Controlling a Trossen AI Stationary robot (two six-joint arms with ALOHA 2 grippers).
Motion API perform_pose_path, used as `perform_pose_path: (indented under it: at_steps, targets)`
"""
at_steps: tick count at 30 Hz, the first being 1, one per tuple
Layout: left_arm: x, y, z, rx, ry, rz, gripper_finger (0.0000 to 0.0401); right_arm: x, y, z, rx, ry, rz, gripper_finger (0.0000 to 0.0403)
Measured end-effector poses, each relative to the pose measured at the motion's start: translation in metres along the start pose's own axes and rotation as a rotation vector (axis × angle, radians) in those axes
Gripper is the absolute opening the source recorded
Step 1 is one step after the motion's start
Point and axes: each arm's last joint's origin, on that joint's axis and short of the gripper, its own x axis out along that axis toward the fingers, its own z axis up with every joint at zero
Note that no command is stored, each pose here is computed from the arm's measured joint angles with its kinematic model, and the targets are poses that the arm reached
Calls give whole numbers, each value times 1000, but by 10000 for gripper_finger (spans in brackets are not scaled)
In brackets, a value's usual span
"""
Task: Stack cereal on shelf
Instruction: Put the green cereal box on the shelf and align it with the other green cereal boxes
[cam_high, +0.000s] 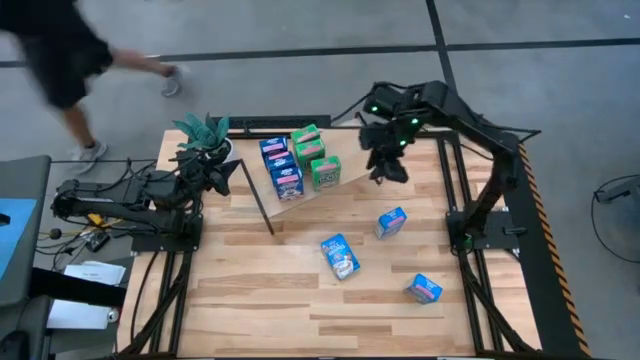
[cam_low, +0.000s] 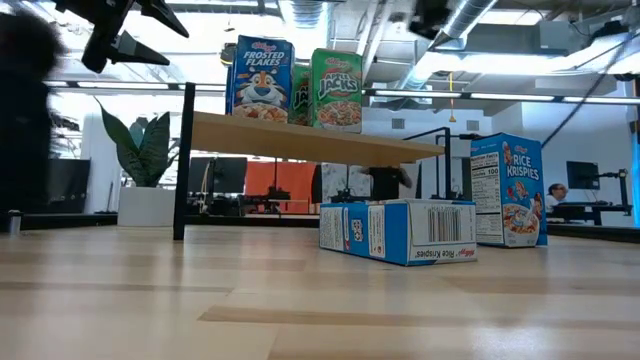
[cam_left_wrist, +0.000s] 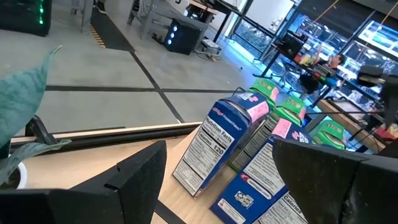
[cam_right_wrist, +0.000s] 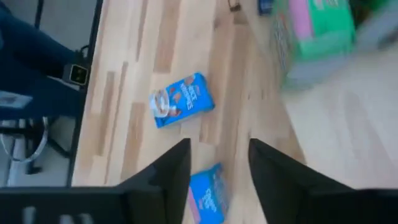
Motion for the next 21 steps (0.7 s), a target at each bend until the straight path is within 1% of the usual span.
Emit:
perform_pose_path:
  at_steps: [2, 5, 7, 9, 12, 14, 18, 21]
  targets:
    - [0, 0, 0, 1, 0, 0, 283, -8, 6, -22, 35, 1, 8, 151]
    - [0, 0, 0, 1, 0, 0, 283, -17, 14, -62, 114, -37, -36, 127]
    - [0, 0, 0, 2, -7, 11, 283, -11, 13, -80, 155, -132, -85, 113]
    - [0, 1, 0, 1, -12, 18, 283, 3, 10, -89, 169, -271, -131, 100]
    - [0, 1, 1, 1, -22, 32, 283, 27, 9, -91, 145, -477, -141, 83]
    - [0, 1, 1, -6, -29, 42, 283, 46, 6, -88, 117, -560, -148, 72]
    - [0, 2, 1, -16, -40, 56, 283, 79, 3, -75, 64, -641, -197, 54]
    - [0, 2, 1, -26, -43, 60, 283, 99, -2, -68, 71, -597, -200, 41]
